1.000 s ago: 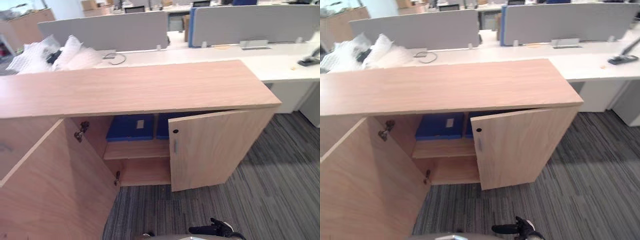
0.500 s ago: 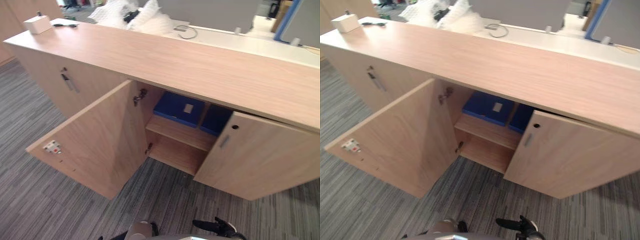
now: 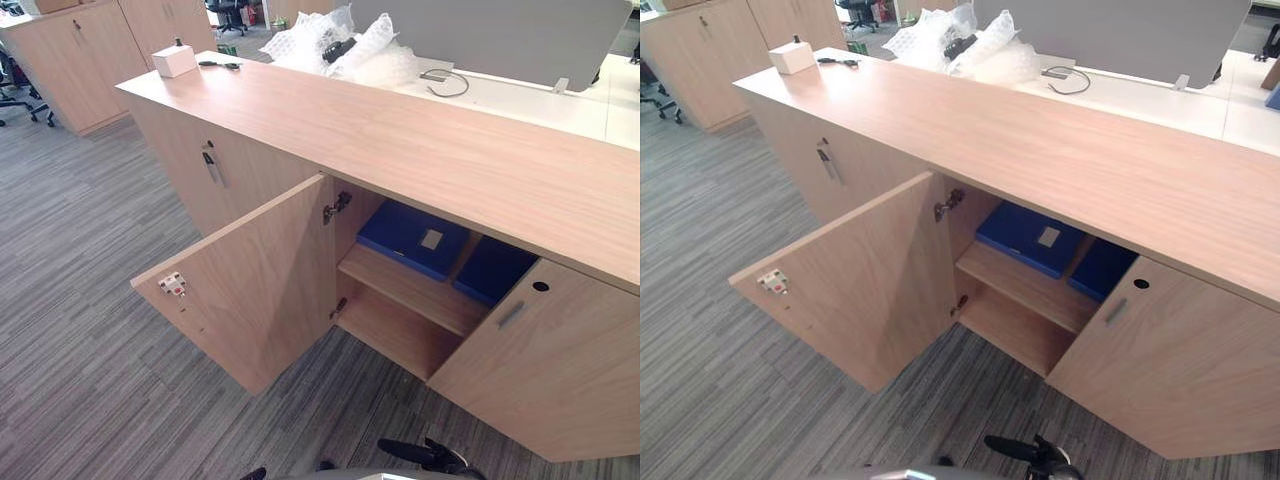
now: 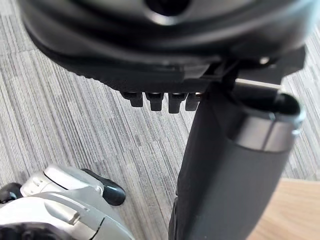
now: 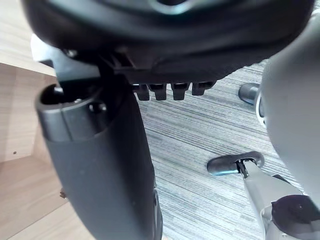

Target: Walk over to the cabinet, pick up the folder, carry it to the office cabinet, place the folder inside the office cabinet, then close the office cabinet door

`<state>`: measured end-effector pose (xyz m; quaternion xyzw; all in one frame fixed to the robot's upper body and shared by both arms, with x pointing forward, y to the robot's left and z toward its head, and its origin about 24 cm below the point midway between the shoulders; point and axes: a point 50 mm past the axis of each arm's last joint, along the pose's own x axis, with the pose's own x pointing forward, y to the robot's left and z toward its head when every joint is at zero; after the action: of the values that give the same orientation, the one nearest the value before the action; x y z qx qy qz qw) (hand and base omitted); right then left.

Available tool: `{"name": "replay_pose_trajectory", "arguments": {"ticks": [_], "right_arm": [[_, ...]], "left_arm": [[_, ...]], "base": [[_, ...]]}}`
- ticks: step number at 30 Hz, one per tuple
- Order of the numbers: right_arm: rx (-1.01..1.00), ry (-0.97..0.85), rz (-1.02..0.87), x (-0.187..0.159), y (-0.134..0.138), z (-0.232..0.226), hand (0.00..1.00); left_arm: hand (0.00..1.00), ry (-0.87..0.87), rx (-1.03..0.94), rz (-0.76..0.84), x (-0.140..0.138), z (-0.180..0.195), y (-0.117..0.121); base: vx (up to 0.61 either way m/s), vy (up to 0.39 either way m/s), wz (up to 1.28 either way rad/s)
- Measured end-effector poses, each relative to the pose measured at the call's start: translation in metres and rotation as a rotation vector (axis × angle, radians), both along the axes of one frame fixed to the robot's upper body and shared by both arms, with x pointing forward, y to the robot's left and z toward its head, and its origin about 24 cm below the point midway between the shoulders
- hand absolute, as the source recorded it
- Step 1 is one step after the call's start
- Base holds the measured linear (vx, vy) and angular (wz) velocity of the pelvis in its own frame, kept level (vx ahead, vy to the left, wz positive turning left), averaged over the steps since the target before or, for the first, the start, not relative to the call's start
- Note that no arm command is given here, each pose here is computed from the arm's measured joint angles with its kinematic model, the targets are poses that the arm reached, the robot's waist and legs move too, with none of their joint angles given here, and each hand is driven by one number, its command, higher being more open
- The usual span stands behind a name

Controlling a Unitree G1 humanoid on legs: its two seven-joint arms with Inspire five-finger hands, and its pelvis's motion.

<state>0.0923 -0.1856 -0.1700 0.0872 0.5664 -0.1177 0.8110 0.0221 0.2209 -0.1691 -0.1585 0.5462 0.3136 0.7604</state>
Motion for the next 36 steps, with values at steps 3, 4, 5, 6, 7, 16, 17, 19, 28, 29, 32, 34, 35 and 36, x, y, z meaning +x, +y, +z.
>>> {"name": "replay_pose_trajectory", "arguments": {"ticks": [3, 4, 5, 6, 7, 16, 17, 19, 28, 29, 32, 34, 35, 36], "right_arm": [[0.007, 0.004, -0.033, -0.002, -0.001, -0.001, 1.00], [0.007, 0.006, -0.033, -0.003, -0.001, -0.001, 1.00], [0.008, 0.007, -0.033, -0.003, -0.001, -0.001, 1.00], [0.005, 0.011, -0.035, -0.006, -0.002, -0.001, 1.00], [0.004, 0.014, -0.038, -0.008, -0.003, -0.002, 1.00], [-0.001, 0.018, -0.069, -0.012, -0.006, -0.002, 1.00], [-0.001, 0.019, -0.068, -0.012, -0.007, -0.002, 1.00], [-0.002, 0.019, -0.066, -0.011, -0.007, -0.002, 1.00], [-0.018, 0.001, -0.026, -0.010, -0.011, 0.000, 1.00], [-0.018, 0.002, -0.026, -0.011, -0.010, 0.000, 1.00], [-0.006, -0.003, -0.019, -0.009, -0.007, 0.000, 1.00], [-0.008, -0.011, -0.016, -0.008, -0.008, 0.000, 1.00], [-0.012, -0.012, -0.012, -0.007, -0.009, 0.001, 1.00], [-0.015, -0.010, -0.005, -0.008, -0.010, 0.001, 1.00]], "left_arm": [[1.00, 0.007, 0.016, 0.082, -0.006, 0.001, 0.004], [1.00, 0.005, 0.021, 0.102, -0.007, 0.001, 0.006], [1.00, 0.000, 0.037, 0.131, -0.007, 0.002, 0.011], [1.00, -0.007, 0.071, 0.164, -0.007, 0.005, 0.019], [1.00, -0.020, 0.110, 0.196, -0.006, 0.009, 0.032], [1.00, -0.136, 0.567, 0.228, 0.025, 0.087, 0.169], [1.00, -0.160, 0.609, 0.206, 0.036, 0.098, 0.179], [1.00, -0.191, 0.654, 0.157, 0.056, 0.110, 0.188], [1.00, -0.316, 0.875, -0.284, 0.131, 0.146, 0.153], [1.00, -0.308, 0.873, -0.300, 0.131, 0.144, 0.151], [1.00, -0.247, 0.879, -0.432, 0.130, 0.136, 0.142], [1.00, -0.210, 0.890, -0.526, 0.132, 0.132, 0.136], [1.00, -0.191, 0.894, -0.587, 0.133, 0.130, 0.132], [1.00, -0.178, 0.897, -0.631, 0.133, 0.128, 0.129]], "base": [[0.00, 0.000, 0.00], [0.00, 0.000, 0.00], [0.00, -0.006, -0.05], [0.00, -0.007, -0.10], [0.00, -0.011, -0.12], [0.04, -0.025, -0.19], [0.07, -0.027, -0.14], [0.08, -0.033, -0.10], [0.05, -0.028, -0.08], [0.02, -0.038, 0.02], [0.01, -0.049, -0.08], [-0.02, -0.050, -0.11], [-0.02, -0.041, -0.10], [-0.03, -0.036, -0.08]]}}
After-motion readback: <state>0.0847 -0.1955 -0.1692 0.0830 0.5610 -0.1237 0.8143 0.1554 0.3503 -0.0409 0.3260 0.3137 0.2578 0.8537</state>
